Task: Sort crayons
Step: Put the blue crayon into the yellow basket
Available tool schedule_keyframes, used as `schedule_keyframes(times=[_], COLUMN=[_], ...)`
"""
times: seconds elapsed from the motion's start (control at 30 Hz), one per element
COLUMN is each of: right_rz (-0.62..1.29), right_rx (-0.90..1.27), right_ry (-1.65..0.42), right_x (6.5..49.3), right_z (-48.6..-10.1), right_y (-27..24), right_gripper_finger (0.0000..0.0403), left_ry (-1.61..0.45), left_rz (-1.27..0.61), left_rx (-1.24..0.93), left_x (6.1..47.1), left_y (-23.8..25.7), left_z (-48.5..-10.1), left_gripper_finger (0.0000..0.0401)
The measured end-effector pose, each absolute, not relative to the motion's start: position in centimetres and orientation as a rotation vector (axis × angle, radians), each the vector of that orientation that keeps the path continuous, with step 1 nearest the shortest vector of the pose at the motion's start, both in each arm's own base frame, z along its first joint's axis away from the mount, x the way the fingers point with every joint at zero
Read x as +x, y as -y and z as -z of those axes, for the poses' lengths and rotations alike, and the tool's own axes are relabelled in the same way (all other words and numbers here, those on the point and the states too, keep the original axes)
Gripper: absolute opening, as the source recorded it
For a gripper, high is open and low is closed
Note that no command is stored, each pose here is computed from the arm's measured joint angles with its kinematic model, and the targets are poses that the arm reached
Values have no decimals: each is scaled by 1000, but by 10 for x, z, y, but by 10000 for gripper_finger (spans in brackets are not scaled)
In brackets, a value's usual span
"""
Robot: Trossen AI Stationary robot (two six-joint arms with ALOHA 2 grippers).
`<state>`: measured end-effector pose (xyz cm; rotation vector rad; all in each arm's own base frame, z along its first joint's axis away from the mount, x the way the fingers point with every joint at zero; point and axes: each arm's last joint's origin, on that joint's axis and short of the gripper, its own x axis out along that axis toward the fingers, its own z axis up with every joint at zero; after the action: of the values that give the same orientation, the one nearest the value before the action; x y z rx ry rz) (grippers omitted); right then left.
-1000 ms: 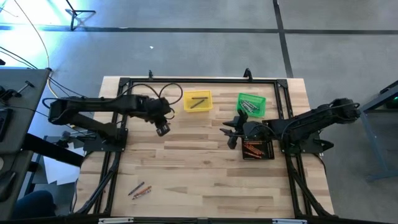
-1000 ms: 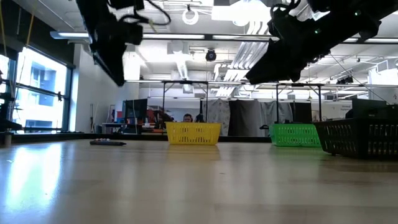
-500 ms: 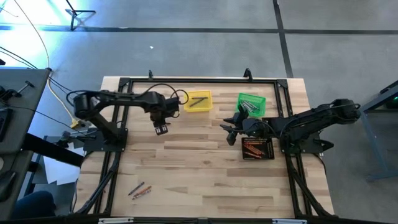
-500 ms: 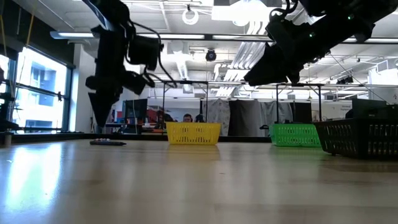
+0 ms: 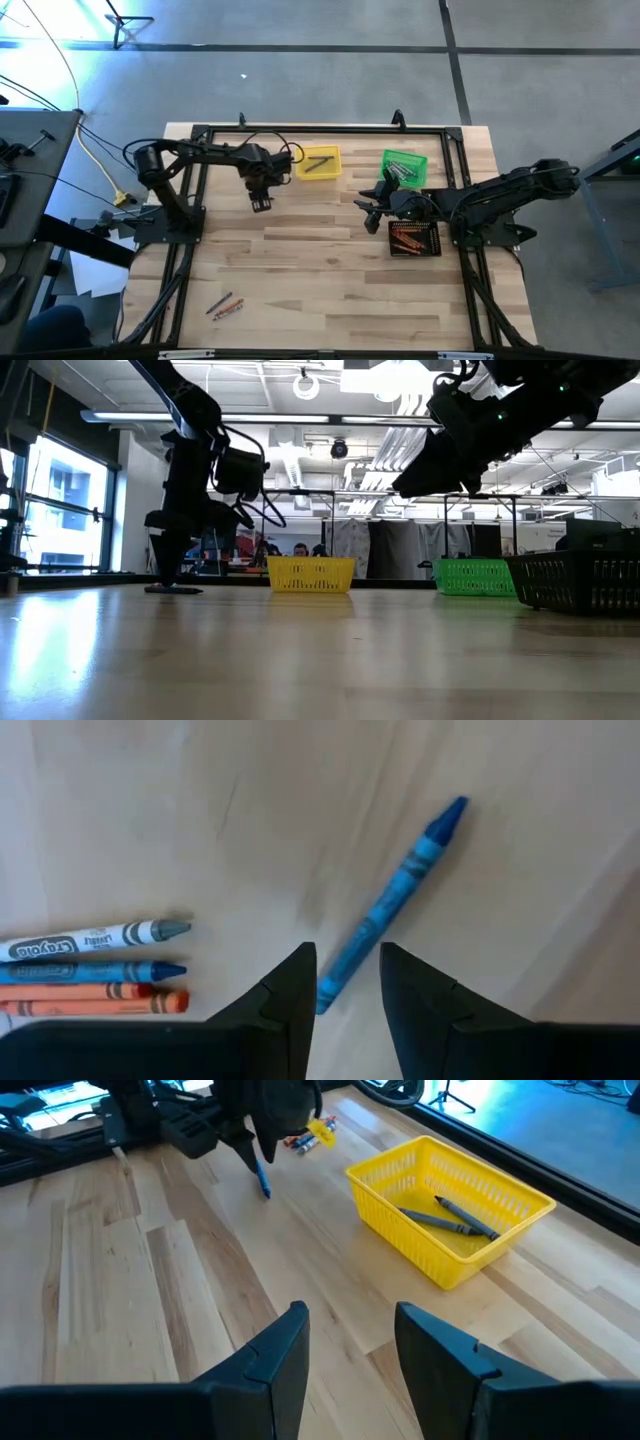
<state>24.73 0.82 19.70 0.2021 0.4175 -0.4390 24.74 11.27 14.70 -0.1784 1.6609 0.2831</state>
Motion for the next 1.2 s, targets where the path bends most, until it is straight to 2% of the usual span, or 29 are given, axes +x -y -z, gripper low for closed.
schedule_keyframes(times=[0.43, 0.53, 0.7, 0.83, 1.0, 1.2], right_rz=[439, 439, 437, 436, 437, 436], right_rx=[203, 203, 194, 192, 195, 191], right_ry=[-415, -415, -417, -418, -417, -419], right_x=[247, 247, 247, 247, 247, 247], right_z=[-197, -197, -197, -197, -197, -197], right_y=[-8, -8, -8, -8, -8, -8], right_gripper_finger=[144, 144, 144, 144, 144, 144], left_ry=[-1761, -1758, -1739, -1737, -1754, -1543], left_rz=[-213, -236, -291, -347, -390, -438], left_rx=[-253, -282, -387, -446, -531, -499], left_x=[246, 246, 244, 243, 237, 242], left_y=[-123, -122, -120, -118, -108, -98], left_z=[-122, -122, -124, -127, -138, -178], left_gripper_finger=[97, 77, 12, 8, 3, 1])
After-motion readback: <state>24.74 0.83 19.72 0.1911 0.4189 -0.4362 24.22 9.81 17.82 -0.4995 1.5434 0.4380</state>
